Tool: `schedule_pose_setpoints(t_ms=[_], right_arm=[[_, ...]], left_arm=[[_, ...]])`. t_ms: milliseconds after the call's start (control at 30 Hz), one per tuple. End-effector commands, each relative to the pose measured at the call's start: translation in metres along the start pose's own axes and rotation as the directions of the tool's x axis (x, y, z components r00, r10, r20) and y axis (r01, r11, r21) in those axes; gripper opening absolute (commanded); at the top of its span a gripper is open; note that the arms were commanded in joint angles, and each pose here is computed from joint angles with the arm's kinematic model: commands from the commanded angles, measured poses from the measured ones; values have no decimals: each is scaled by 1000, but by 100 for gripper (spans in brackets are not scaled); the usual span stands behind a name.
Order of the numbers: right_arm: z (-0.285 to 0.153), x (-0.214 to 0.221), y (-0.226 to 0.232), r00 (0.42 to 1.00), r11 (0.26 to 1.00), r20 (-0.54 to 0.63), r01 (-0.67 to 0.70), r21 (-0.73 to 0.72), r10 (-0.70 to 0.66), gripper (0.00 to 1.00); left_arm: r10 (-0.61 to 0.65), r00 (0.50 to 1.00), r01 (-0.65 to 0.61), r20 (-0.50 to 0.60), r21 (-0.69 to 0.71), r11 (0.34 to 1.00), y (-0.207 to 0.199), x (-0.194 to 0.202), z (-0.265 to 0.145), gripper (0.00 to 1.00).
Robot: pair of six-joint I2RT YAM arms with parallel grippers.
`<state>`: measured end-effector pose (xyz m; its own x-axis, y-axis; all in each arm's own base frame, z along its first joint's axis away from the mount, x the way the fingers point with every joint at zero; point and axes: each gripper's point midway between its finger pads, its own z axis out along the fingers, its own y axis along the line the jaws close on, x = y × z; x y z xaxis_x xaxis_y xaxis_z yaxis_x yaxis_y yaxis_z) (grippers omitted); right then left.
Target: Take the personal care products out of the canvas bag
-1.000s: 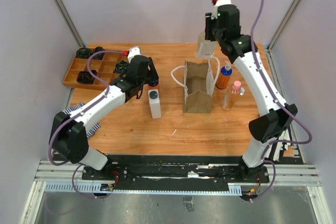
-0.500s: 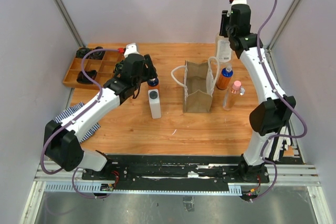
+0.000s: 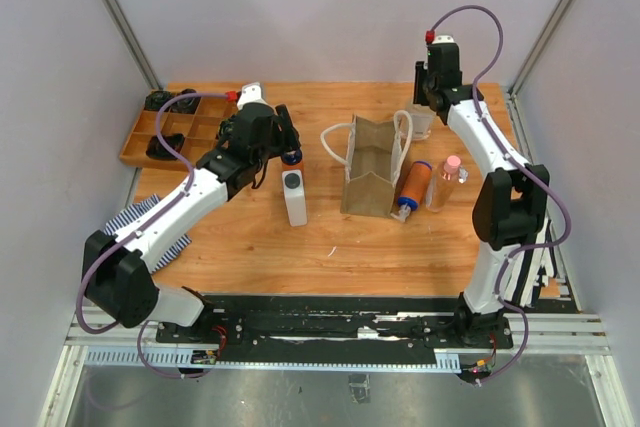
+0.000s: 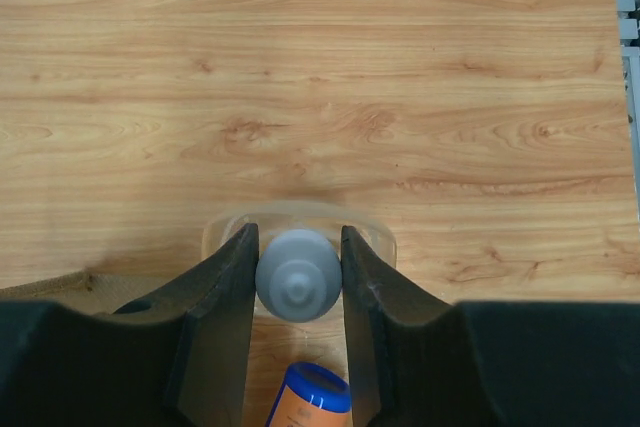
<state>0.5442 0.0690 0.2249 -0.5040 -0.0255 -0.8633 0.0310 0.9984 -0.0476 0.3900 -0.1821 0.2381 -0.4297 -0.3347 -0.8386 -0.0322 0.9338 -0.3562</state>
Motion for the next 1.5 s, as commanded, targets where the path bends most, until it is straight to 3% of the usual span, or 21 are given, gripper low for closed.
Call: schedule_pose_setpoints(t_ms=[0, 367, 467, 567, 700, 800, 933, 1133, 1300, 1467], right_arm=[[-15, -58, -5, 983, 999, 175, -52, -9, 53, 9], [15, -23, 0, 997, 1000, 79, -20, -8, 21, 12], [15, 0, 0, 999, 999, 32, -32, -10, 32, 30], [3, 10, -2, 999, 999, 23, -37, -9, 37, 64], [-35, 1, -5, 997, 1000, 65, -29, -11, 29, 76], [-83, 1, -4, 995, 999, 87, -41, -18, 43, 76], [-153, 35, 6, 992, 994, 84, -91, -57, 95, 73], [-222, 110, 14, 986, 974, -28, -169, -149, 167, 56], [-245, 164, 24, 982, 975, -147, -140, -171, 115, 51], [-232, 212, 37, 959, 973, -274, -131, -188, 76, 55]], left_arm=[[7, 1000, -7, 16, 13, 1000, 1, -4, -7, 74], [0, 1000, 0, 5, 27, 1000, -1, 0, -8, 73], [1, 1000, -1, 4, 28, 1000, -1, -1, -10, 73], [-2, 1000, 2, 2, 29, 1000, 0, -1, -13, 73], [-17, 1000, 17, 3, 35, 999, 0, -2, -18, 73], [-31, 1000, 30, 6, 40, 999, 0, -3, -22, 73], [-41, 999, 40, 17, 43, 998, 2, -4, -28, 73], [-25, 1000, 26, -7, 35, 999, 6, 1, -32, 73], [-43, 999, 44, -33, 34, 998, 13, 11, -42, 73], [-55, 996, 60, -75, 66, 996, 16, 27, -56, 73]])
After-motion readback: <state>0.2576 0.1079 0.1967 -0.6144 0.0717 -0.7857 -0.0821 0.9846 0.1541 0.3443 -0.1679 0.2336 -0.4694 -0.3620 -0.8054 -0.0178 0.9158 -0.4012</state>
